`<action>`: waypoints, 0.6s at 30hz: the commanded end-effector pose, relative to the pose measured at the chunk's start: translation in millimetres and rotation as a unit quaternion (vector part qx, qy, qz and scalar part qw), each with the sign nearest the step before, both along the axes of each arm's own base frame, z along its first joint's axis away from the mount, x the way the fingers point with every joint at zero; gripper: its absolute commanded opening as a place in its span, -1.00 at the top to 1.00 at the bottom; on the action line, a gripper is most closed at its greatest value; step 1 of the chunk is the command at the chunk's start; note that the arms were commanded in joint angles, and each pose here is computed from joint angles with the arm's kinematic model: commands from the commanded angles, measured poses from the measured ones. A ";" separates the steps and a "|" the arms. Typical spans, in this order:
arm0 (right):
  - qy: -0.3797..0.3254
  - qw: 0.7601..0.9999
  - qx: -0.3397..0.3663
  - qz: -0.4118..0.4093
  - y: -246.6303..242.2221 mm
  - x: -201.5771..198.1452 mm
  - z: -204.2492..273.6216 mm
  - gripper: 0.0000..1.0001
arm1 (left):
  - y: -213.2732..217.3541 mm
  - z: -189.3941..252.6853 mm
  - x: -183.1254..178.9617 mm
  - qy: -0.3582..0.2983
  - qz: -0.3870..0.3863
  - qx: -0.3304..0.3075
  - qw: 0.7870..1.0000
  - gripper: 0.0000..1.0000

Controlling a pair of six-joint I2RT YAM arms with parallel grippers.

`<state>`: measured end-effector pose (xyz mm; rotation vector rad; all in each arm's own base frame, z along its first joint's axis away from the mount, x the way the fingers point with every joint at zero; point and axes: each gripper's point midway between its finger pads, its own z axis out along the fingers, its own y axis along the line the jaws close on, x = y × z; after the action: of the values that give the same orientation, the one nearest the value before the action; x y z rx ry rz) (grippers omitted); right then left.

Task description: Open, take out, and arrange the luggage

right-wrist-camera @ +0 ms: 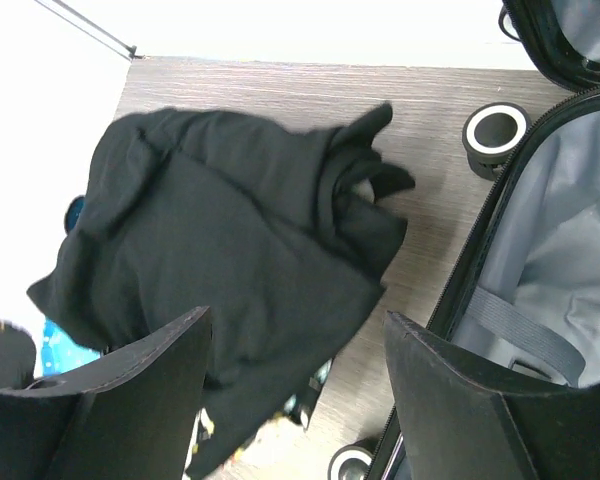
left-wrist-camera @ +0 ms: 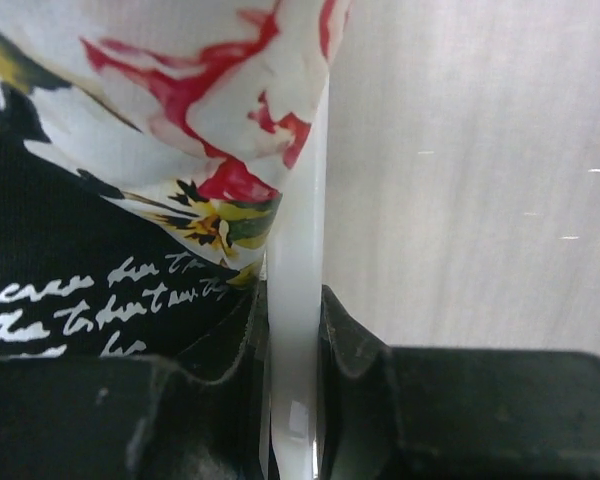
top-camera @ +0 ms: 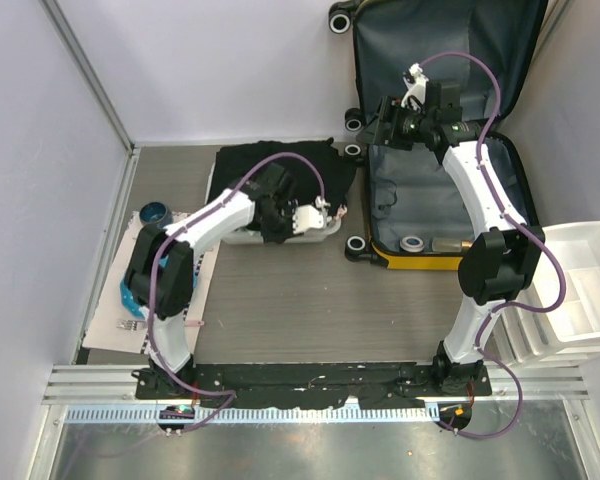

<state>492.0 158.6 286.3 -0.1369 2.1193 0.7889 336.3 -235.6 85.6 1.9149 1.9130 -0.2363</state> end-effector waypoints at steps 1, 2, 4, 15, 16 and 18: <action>-0.033 0.999 0.011 -0.001 -1.7 -5.3 28.9 -0.48 | -8.1 60.9 99.9 -0.111 -0.015 -0.052 0.992 1.00; -0.034 0.999 0.010 0.000 -1.5 -5.6 29.3 -0.48 | 1.2 59.4 111.3 -0.102 -0.004 -0.053 0.993 1.00; -0.037 0.999 0.009 -0.002 -2.2 -5.1 30.8 -0.48 | 18.5 59.1 133.6 -0.098 0.015 -0.046 0.994 1.00; -0.039 0.999 -0.004 -0.010 -12.7 -9.1 29.2 -0.49 | 148.3 55.2 156.6 -0.103 0.075 0.007 0.992 1.00; -0.040 0.999 -0.007 -0.013 -15.5 -8.3 28.7 -0.49 | 165.3 54.8 157.1 -0.101 0.089 0.012 0.991 1.00; -0.036 0.999 -0.011 -0.014 -16.7 -7.9 25.1 -0.49 | 182.3 57.6 157.9 -0.107 0.095 0.019 0.990 1.00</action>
<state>492.4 149.6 277.3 -0.1151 2.1397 0.7739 489.0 -108.1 95.6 1.7807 1.9291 -0.0949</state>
